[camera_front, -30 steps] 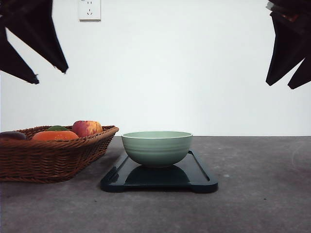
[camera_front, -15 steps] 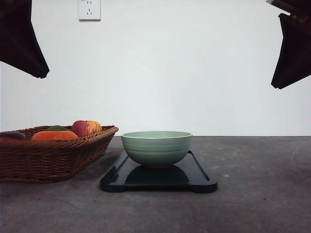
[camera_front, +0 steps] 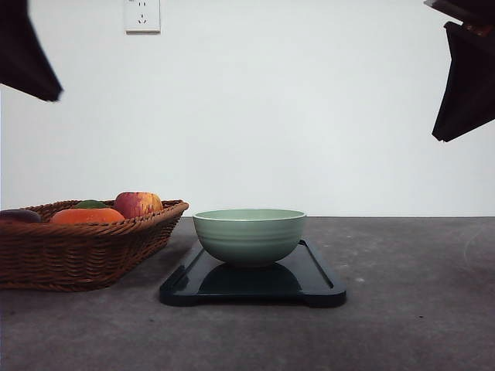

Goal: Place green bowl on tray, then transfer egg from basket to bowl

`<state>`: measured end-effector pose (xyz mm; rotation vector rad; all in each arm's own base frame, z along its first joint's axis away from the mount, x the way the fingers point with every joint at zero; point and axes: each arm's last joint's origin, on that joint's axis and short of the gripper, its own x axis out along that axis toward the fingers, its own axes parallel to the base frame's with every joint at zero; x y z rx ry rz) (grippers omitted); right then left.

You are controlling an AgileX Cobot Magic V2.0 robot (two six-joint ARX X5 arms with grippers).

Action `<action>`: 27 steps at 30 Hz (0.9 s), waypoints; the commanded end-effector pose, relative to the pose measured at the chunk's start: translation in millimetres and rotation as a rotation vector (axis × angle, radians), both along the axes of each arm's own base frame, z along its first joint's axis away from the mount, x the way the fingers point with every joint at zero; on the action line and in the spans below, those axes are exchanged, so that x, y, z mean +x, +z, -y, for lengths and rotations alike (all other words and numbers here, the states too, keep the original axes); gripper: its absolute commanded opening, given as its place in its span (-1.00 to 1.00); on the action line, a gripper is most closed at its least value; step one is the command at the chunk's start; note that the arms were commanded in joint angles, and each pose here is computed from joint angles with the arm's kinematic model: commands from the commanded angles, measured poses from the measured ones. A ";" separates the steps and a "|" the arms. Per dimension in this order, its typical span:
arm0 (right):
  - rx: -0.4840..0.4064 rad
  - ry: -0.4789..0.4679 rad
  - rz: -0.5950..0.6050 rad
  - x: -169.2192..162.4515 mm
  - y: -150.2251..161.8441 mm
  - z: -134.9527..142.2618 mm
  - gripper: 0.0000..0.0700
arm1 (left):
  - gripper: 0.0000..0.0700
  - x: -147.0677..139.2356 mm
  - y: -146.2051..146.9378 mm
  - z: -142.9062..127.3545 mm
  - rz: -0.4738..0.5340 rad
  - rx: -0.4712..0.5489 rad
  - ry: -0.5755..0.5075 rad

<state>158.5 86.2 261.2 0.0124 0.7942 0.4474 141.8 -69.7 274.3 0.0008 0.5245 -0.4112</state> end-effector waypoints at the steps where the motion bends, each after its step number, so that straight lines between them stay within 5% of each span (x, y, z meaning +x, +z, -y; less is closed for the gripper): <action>1: 0.009 0.001 0.007 1.4 1.9 -2.0 -0.93 | -0.93 -2.4 -5.5 -8.8 0.060 0.018 0.029; 11: 0.009 0.001 0.006 1.4 1.8 -2.0 -0.93 | -0.93 -37.5 -53.9 -53.1 0.293 -0.008 0.270; 20: 0.009 0.001 0.007 1.4 1.8 -2.0 -0.93 | -0.93 -48.4 -107.1 -65.6 0.358 -0.003 0.396; 27: 0.009 0.001 0.008 1.5 2.0 -2.0 -0.93 | -0.93 -45.6 -120.1 -66.2 0.387 -0.015 0.406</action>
